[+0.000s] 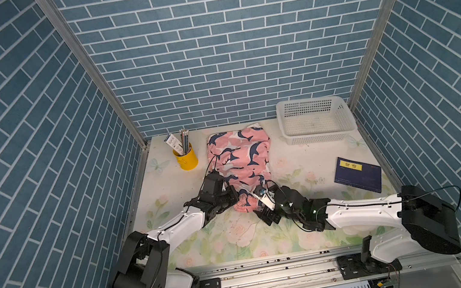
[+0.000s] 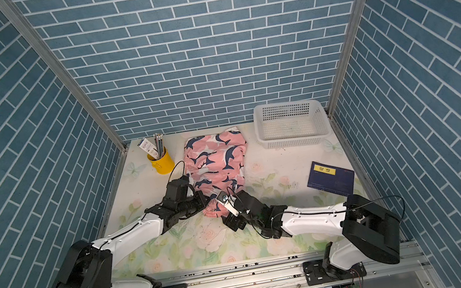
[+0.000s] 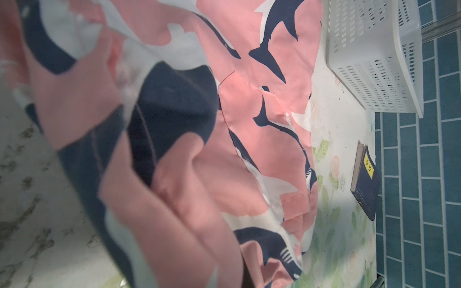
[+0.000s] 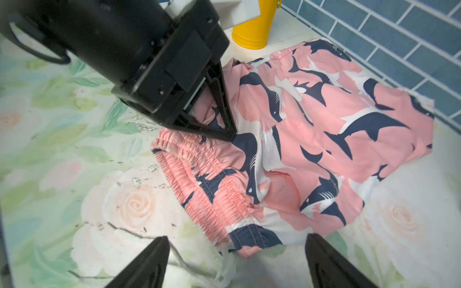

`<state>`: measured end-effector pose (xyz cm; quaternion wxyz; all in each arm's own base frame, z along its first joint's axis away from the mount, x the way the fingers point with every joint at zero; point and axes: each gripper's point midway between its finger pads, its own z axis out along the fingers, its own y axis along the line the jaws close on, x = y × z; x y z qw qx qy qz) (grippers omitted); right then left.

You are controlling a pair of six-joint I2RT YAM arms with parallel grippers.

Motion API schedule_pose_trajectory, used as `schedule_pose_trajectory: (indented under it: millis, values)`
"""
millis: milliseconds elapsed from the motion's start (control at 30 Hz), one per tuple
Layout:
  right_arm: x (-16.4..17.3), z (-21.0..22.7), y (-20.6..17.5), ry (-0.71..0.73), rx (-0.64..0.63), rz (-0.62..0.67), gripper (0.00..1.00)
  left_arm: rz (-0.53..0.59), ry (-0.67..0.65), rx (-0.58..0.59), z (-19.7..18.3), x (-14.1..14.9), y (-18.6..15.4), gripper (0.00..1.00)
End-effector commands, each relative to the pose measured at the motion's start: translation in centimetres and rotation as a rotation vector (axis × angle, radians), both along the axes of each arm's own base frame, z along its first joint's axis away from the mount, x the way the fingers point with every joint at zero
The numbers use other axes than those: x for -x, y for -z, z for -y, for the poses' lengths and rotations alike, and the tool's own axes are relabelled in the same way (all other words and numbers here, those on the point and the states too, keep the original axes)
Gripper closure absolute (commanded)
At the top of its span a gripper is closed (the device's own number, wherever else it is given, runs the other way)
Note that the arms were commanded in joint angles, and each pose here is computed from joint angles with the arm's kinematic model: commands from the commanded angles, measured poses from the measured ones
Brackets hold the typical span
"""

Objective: Roll up the shorts
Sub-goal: Roll the shorts at the center of the board.

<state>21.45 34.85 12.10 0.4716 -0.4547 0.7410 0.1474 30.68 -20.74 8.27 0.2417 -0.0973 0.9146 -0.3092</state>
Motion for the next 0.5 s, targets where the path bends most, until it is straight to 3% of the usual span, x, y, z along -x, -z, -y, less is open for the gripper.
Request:
schedule_pose_trajectory:
  millis: [0,100,467]
  values:
    - [-1.1,-1.2,-0.7,-0.026,0.039,0.178,0.10,0.006,0.013,0.033,0.5,-0.5,-1.0,1.00]
    - [-0.7,-2.2,0.4,-0.071,0.087,0.239,0.10,0.007,0.011,0.030,0.2,-0.5,-1.2,1.00]
    - [-0.8,-4.6,3.2,-0.125,0.139,0.273,0.10,0.015,0.004,0.068,0.0,-0.6,-2.0,1.00]
